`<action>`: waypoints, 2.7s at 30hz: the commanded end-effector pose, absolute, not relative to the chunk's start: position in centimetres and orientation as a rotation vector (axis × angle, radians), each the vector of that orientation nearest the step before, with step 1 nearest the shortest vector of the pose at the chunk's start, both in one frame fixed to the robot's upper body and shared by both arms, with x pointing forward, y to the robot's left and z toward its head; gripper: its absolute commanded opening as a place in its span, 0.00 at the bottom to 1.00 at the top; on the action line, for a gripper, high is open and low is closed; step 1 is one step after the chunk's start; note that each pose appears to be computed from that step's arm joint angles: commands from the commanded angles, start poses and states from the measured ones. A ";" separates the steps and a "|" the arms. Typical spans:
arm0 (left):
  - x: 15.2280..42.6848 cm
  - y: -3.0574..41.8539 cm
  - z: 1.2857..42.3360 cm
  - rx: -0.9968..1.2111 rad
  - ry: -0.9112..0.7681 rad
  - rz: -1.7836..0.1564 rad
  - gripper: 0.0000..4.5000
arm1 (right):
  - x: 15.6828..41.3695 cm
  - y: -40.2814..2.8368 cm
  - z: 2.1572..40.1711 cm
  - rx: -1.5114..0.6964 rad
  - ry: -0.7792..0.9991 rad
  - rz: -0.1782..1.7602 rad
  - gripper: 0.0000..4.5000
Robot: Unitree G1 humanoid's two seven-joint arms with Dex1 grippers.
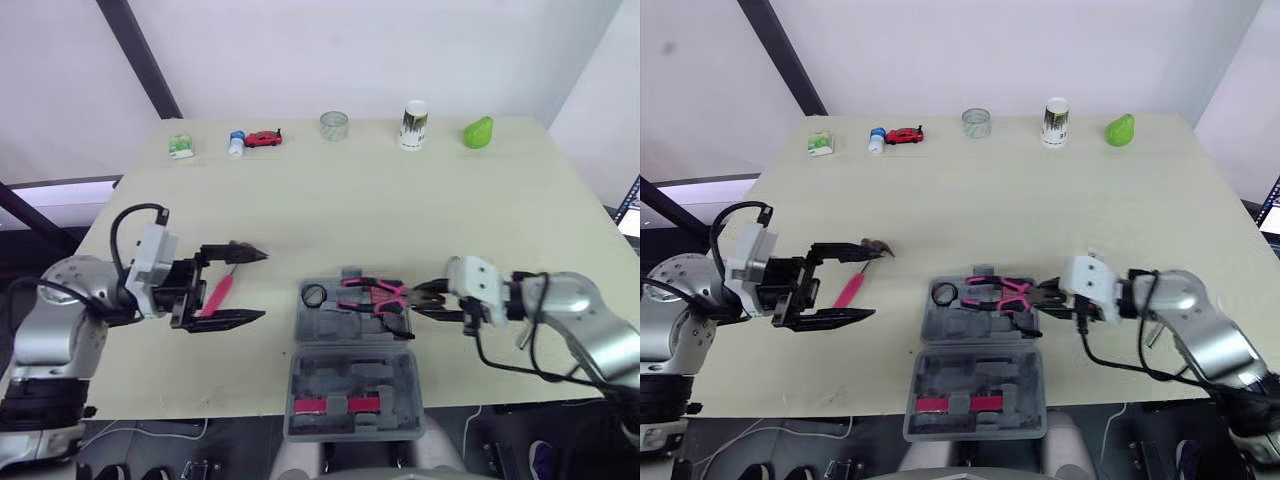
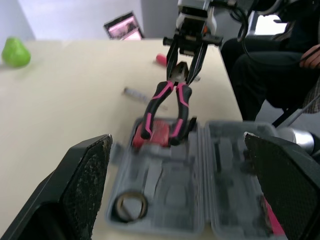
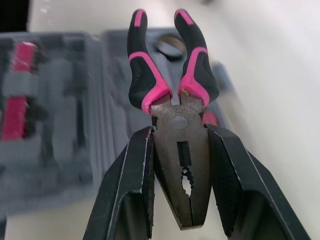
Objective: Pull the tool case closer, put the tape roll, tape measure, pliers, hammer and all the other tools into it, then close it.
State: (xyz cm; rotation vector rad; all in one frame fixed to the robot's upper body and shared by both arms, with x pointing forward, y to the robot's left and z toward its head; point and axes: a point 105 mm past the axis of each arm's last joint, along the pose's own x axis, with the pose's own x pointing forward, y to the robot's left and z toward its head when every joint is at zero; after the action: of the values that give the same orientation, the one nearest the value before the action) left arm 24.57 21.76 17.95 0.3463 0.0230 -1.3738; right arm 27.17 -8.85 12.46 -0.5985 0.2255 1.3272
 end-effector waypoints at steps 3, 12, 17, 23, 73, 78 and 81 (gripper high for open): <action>23.4 23.1 17.7 0.438 0.063 -1.384 1.00 | 27.1 -6.6 11.2 -0.679 0.344 1.347 0.22; 22.7 23.9 17.0 0.450 0.091 -1.371 1.00 | 27.3 -4.6 10.0 -0.805 0.406 1.311 0.22; 22.5 23.9 16.8 0.445 0.091 -1.358 1.00 | 26.8 -3.2 9.1 -0.822 0.431 1.339 0.22; 22.6 24.2 17.0 0.451 0.099 -1.339 1.00 | 27.2 -1.9 8.7 -0.851 0.396 1.356 0.22; 22.6 23.7 16.6 0.425 0.069 -1.308 1.00 | 28.9 1.9 8.5 -0.531 0.160 1.406 0.00; 22.6 23.7 16.5 0.430 0.061 -1.308 1.00 | 29.1 1.6 6.9 -0.481 0.219 1.389 0.00; 22.7 23.8 16.5 0.432 0.057 -1.305 1.00 | 29.2 0.8 5.2 -0.493 0.279 1.385 0.00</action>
State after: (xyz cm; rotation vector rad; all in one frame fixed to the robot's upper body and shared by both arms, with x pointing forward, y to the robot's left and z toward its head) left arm 22.74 23.48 15.91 0.4143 0.0866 -1.3140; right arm 29.11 0.96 5.12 -0.4931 0.2916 1.3822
